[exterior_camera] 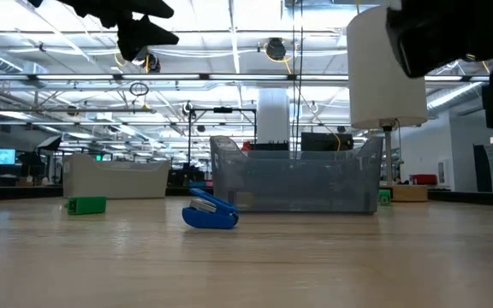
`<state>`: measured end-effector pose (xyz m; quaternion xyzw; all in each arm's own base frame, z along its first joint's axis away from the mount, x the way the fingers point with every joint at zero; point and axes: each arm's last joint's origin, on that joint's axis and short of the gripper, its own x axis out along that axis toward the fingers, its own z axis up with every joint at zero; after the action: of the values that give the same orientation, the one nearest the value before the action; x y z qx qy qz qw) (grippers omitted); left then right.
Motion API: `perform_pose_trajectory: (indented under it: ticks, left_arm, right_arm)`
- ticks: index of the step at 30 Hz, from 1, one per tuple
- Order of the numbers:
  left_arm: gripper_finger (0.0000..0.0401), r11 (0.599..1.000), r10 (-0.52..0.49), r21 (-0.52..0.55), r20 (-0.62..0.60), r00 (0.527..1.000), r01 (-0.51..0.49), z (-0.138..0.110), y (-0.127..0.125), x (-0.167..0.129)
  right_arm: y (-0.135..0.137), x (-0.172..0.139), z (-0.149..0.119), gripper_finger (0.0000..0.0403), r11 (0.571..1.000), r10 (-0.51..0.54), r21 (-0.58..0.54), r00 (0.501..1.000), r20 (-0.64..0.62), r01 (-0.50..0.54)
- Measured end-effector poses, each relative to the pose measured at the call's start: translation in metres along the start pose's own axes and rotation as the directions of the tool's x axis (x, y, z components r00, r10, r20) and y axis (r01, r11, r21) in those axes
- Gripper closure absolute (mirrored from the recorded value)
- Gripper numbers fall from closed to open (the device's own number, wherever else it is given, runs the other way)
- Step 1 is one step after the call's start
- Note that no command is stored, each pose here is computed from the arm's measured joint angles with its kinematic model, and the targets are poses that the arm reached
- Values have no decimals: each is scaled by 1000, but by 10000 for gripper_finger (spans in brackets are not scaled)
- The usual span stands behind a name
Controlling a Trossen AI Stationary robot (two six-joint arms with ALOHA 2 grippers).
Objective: Pick and place Stapler, Stapler remover, tape
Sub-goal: Put the dark blue tape into the grey bin
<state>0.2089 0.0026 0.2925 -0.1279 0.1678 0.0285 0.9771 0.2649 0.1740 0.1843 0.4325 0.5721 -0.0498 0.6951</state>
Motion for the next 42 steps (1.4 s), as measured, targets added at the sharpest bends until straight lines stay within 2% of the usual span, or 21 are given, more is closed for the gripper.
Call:
perform_pose_trajectory:
  ticks: [5,12,20,33,37,42]
  left_arm:
    - [185,999,-32,21,-11,999,32,1,5,-1]
    - [185,997,-65,37,-22,998,66,2,9,-1]
    - [185,995,-84,47,-26,996,85,2,9,-1]
    - [185,995,-88,43,-24,996,89,2,9,-1]
    - [185,995,-93,38,-26,995,94,2,9,-1]
    - [185,995,-93,38,-28,995,94,2,9,-1]
  right_arm:
    - [0,14,1,204,994,-70,87,997,10,69]
    - [-6,16,1,204,975,-149,180,987,68,134]
    - [-6,18,-10,204,967,-171,201,984,46,158]
    - [-19,54,-14,204,932,-274,243,962,-14,269]
    - [-18,53,-14,204,939,-262,237,965,17,250]
    - [-14,53,-13,204,960,-227,179,973,45,216]
